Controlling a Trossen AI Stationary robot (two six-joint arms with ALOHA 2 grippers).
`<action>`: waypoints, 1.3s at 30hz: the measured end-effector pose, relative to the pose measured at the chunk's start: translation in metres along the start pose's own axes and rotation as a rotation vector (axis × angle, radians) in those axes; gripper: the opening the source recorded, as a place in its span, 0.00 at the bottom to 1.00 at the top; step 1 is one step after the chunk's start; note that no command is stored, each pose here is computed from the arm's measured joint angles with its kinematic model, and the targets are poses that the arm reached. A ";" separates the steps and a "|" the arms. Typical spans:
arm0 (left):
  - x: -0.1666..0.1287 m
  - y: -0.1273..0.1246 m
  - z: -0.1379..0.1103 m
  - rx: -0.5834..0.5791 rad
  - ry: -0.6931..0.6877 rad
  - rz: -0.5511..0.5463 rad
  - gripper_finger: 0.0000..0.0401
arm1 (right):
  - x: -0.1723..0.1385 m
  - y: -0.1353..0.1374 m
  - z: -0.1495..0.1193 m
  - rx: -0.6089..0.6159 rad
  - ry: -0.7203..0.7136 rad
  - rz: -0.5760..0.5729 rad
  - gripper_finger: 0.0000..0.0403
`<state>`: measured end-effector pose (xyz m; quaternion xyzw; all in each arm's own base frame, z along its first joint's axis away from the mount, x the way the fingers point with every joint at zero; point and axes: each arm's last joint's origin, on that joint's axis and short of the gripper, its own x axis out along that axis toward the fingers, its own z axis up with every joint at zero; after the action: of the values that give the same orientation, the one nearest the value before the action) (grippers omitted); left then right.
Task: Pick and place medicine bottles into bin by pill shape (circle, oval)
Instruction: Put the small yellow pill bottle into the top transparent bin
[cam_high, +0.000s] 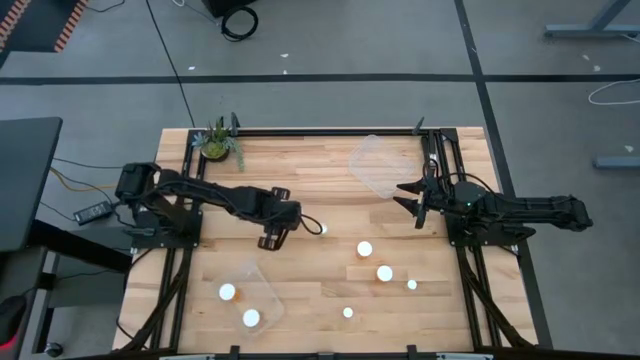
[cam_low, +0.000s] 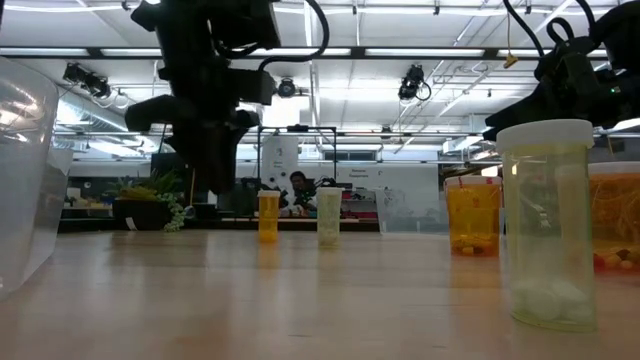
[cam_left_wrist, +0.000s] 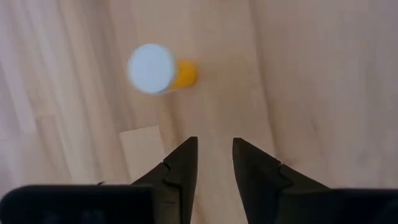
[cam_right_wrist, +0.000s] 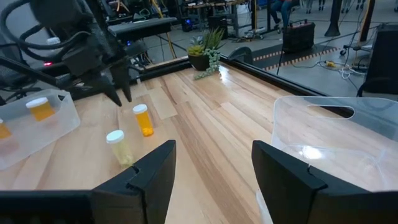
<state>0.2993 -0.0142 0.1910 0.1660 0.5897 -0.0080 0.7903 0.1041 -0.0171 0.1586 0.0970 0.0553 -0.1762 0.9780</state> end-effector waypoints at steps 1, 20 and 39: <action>0.000 -0.001 0.000 0.003 -0.003 -0.006 0.27 | 0.000 0.000 0.000 0.009 0.000 0.000 0.54; -0.011 -0.021 -0.057 -0.144 -0.256 0.021 0.26 | 0.002 0.003 0.008 0.176 -0.069 0.046 0.54; -0.038 -0.025 -0.090 -0.190 -0.463 0.041 0.26 | 0.028 0.011 0.009 0.167 -0.018 0.081 0.54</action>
<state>0.1993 -0.0206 0.1975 0.0968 0.3874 0.0258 0.9165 0.1344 -0.0178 0.1654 0.1786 0.0280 -0.1414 0.9733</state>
